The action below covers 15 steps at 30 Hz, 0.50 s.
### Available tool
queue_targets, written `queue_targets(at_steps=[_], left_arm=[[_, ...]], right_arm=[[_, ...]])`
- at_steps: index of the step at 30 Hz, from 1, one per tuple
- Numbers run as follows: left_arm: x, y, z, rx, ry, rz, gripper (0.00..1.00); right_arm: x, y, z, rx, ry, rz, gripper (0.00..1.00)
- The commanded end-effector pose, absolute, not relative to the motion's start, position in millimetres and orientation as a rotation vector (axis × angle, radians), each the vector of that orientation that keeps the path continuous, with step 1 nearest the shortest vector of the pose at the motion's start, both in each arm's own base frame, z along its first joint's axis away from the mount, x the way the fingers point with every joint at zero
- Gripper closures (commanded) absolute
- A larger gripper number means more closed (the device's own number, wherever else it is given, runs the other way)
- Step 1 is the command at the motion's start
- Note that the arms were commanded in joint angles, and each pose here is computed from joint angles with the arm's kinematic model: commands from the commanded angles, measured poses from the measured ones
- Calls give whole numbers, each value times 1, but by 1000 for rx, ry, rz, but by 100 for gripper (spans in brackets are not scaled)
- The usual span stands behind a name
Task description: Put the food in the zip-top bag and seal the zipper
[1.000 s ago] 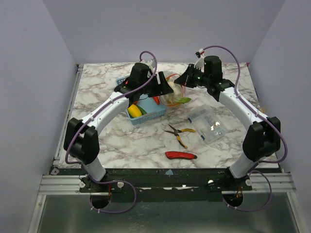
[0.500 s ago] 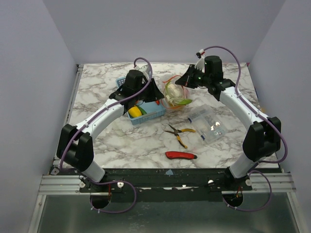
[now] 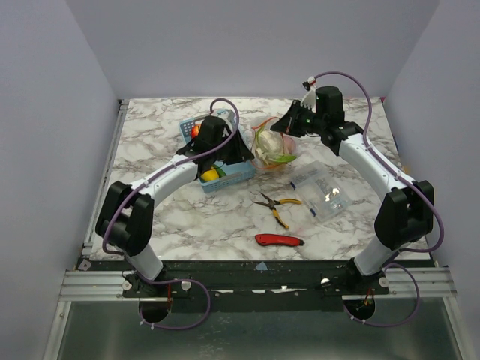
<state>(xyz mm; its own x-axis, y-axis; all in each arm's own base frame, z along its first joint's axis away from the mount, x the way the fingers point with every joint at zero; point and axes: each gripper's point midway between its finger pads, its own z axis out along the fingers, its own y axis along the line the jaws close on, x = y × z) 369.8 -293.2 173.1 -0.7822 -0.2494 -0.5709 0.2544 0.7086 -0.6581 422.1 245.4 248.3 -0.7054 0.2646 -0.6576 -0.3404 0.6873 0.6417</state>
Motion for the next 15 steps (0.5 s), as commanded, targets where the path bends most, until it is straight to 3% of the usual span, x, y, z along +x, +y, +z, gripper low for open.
queue_targets(at_steps=[1, 7, 10, 15], left_arm=[[381, -301, 171, 4, 2255, -1008, 71], [382, -305, 164, -13, 2263, -1033, 62], [385, -312, 163, -7, 2277, -1072, 72], [380, -341, 207, 89, 2234, -1289, 100]], right_arm=[[429, 244, 273, -65, 2066, 1009, 99], [428, 243, 274, -65, 2062, 1001, 99], [430, 242, 273, -64, 2061, 989, 100], [447, 212, 274, -5, 2053, 744, 99]])
